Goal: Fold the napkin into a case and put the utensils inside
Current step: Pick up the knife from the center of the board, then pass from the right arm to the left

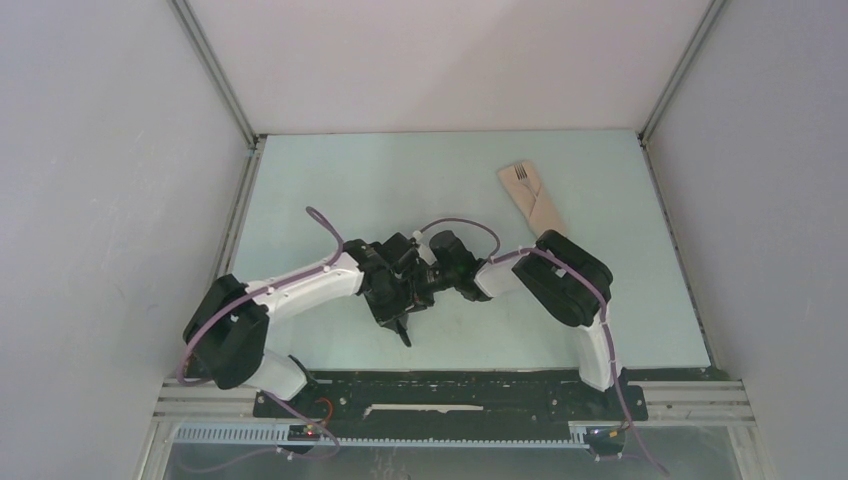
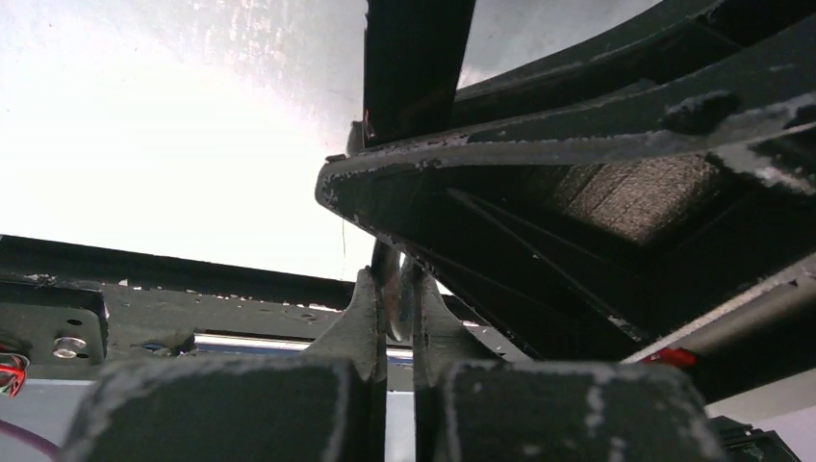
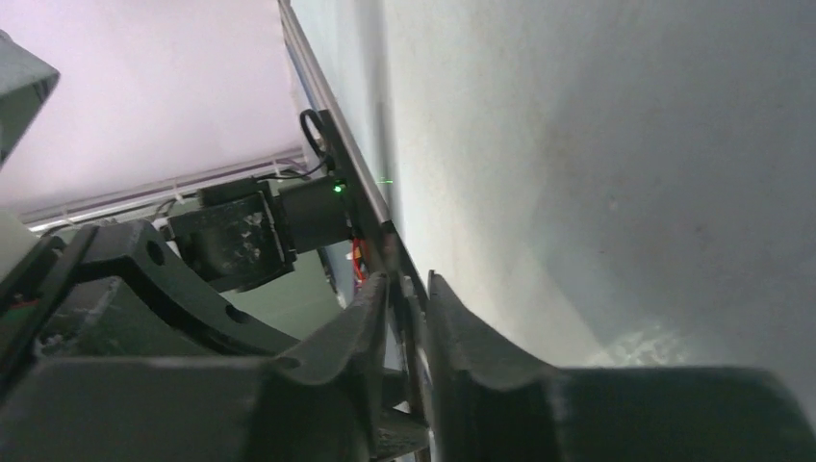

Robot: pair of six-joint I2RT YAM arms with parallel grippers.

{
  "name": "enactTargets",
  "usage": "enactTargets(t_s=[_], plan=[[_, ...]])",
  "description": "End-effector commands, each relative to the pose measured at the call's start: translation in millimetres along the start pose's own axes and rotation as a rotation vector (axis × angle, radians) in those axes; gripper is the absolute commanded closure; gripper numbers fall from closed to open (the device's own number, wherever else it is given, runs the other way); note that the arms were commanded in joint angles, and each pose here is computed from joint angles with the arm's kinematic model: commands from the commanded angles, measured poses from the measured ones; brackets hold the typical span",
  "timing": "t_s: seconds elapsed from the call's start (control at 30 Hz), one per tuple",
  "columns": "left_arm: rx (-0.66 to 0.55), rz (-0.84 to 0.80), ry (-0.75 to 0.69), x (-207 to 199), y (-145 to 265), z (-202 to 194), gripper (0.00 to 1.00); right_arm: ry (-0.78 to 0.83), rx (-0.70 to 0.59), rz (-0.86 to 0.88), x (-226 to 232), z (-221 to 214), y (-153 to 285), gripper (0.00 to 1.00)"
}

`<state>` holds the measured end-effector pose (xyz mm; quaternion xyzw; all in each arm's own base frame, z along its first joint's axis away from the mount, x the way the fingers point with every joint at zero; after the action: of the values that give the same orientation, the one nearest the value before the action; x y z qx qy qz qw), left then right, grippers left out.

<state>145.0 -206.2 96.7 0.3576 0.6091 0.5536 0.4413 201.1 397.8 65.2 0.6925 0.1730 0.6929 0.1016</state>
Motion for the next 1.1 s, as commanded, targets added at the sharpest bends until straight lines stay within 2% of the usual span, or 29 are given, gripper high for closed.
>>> enactTargets(t_s=[0.0,0.07,0.1,0.13,0.23,0.27,0.3,0.33,0.43,0.57,0.67,0.73,0.83,0.9,1.0,1.07], plan=[[-0.056,-0.063,-0.045,-7.4,19.1,4.4,1.00,0.095,0.018,0.099,22.5,3.0,-2.2,0.84],[-0.064,-0.077,-0.076,-8.5,22.1,4.9,1.00,0.118,0.017,0.138,27.0,1.8,2.2,1.00],[-0.072,-0.096,-0.110,-10.3,25.6,5.9,0.99,0.126,0.009,0.157,29.3,2.3,7.2,1.00],[-0.094,-0.128,-0.146,-12.6,29.5,7.2,0.93,0.146,0.009,0.180,32.4,2.1,13.0,1.00],[-0.249,-0.342,-0.275,-23.0,58.5,12.9,0.44,0.214,0.021,0.204,33.7,0.0,36.2,1.00],[-0.317,-0.436,-0.318,-25.1,74.6,13.9,0.22,0.250,0.044,0.215,33.4,-6.4,44.3,1.00],[-0.377,-0.525,-0.358,-26.1,89.0,13.4,0.12,0.298,0.056,0.236,37.9,-11.7,55.9,1.00],[-0.449,-0.627,-0.416,-28.3,106.4,12.6,0.10,0.331,0.076,0.246,37.1,-18.6,64.6,1.00],[-0.579,-0.911,-0.557,-35.5,148.0,1.0,0.08,0.422,0.146,0.264,40.1,-40.6,89.0,1.00],[-0.675,-1.094,-0.668,-38.8,180.1,-8.8,0.09,0.517,0.140,0.252,53.3,-65.2,120.1,1.00],[-0.726,-1.172,-0.670,-41.0,192.7,-9.5,0.09,0.572,0.094,0.259,71.4,-77.6,141.2,1.00],[-0.771,-1.204,-0.642,-39.4,197.3,-6.6,0.03,0.596,0.042,0.269,83.4,-81.3,154.8,1.00],[-0.859,-1.254,-0.600,-34.9,208.6,-0.7,0.00,0.638,0.011,0.303,103.1,-89.4,168.4,1.00],[-0.847,-1.310,-0.593,-38.5,213.7,0.2,0.00,0.662,0.004,0.323,112.6,-94.7,173.2,1.00],[-0.765,-1.450,-0.640,-49.2,224.9,-9.0,0.09,0.690,0.018,0.341,122.3,-101.6,175.9,1.00],[-0.713,-1.508,-0.669,-55.5,230.7,-14.2,0.26,0.713,0.036,0.352,127.1,-105.7,175.5,1.00]])
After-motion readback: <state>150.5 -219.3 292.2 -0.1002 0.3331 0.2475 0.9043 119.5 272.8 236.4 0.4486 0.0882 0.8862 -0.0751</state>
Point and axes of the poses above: each gripper's point midway between its finger pads, its own y axis back along the fingers, its own x axis along the line the jaws close on, z = x × y, the point moved 4 cm from there along y, back along the fingers, and after that the axes turned 5 degrees about -y, right-handed, at the moved point
